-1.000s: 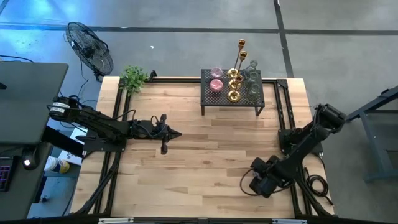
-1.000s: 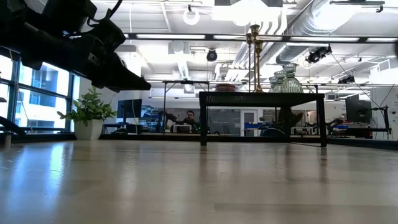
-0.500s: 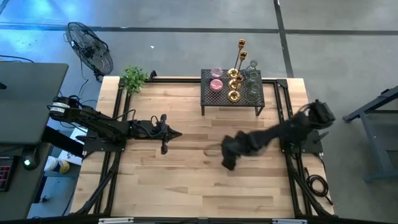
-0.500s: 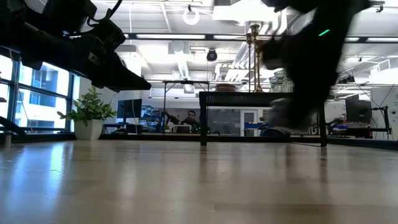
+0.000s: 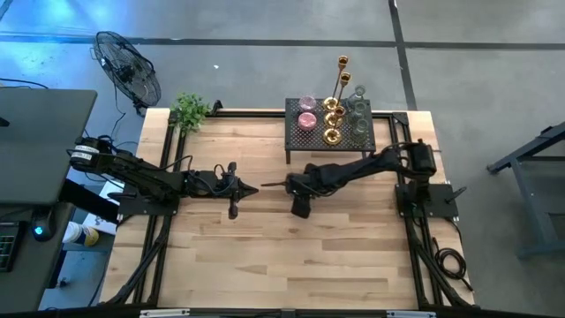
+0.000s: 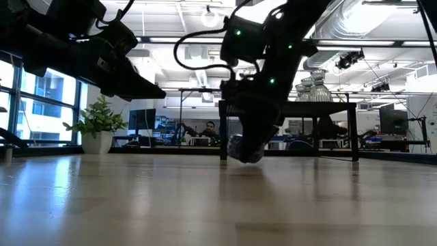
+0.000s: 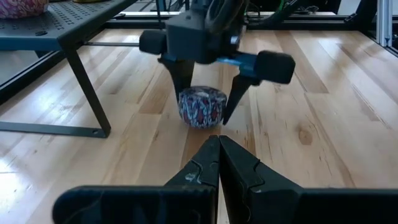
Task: Pick & Place candle stick holders
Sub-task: Put the black patterned scented candle on the shelf aligned with the pink scented candle
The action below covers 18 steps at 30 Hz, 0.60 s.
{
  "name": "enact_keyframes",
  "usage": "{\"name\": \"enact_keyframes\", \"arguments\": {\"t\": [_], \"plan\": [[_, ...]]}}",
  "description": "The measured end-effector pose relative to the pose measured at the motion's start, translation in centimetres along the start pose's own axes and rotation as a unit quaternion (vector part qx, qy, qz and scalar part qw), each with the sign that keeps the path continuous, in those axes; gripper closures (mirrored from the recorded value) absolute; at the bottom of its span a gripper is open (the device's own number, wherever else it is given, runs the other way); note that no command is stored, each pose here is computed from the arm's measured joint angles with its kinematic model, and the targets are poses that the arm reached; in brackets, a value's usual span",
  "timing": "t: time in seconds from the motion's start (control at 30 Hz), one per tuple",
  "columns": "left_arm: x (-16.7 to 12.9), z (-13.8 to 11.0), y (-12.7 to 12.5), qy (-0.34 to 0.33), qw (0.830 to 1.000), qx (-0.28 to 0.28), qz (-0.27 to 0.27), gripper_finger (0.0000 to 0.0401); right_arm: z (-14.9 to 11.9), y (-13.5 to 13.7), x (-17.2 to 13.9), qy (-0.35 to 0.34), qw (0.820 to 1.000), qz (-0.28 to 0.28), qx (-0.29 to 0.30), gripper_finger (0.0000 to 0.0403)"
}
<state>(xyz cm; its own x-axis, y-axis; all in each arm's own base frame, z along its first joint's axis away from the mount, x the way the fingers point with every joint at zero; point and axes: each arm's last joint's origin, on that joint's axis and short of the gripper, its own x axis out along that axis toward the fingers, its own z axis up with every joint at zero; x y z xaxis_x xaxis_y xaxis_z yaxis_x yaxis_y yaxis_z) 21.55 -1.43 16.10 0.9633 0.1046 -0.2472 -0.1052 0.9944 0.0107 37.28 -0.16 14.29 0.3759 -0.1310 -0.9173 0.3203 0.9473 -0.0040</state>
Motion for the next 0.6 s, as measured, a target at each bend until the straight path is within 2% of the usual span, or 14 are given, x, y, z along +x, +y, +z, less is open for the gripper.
{"name": "enact_keyframes", "arguments": {"t": [0.23, 0.6], "plan": [[0.0, 0.0, 0.0, 0.0, 1.0, 0.0, 0.0, 0.0401, 0.02, -0.05, 0.28, -0.009, 1.0, -0.004, -0.019, 0.0115], [0.0, 0.0, 0.0, 0.0, 1.0, 0.0, 0.001, 0.0401, 0.49, 0.07, 0.27, -0.035, 0.999, -0.003, -0.037, 0.0064]]}}
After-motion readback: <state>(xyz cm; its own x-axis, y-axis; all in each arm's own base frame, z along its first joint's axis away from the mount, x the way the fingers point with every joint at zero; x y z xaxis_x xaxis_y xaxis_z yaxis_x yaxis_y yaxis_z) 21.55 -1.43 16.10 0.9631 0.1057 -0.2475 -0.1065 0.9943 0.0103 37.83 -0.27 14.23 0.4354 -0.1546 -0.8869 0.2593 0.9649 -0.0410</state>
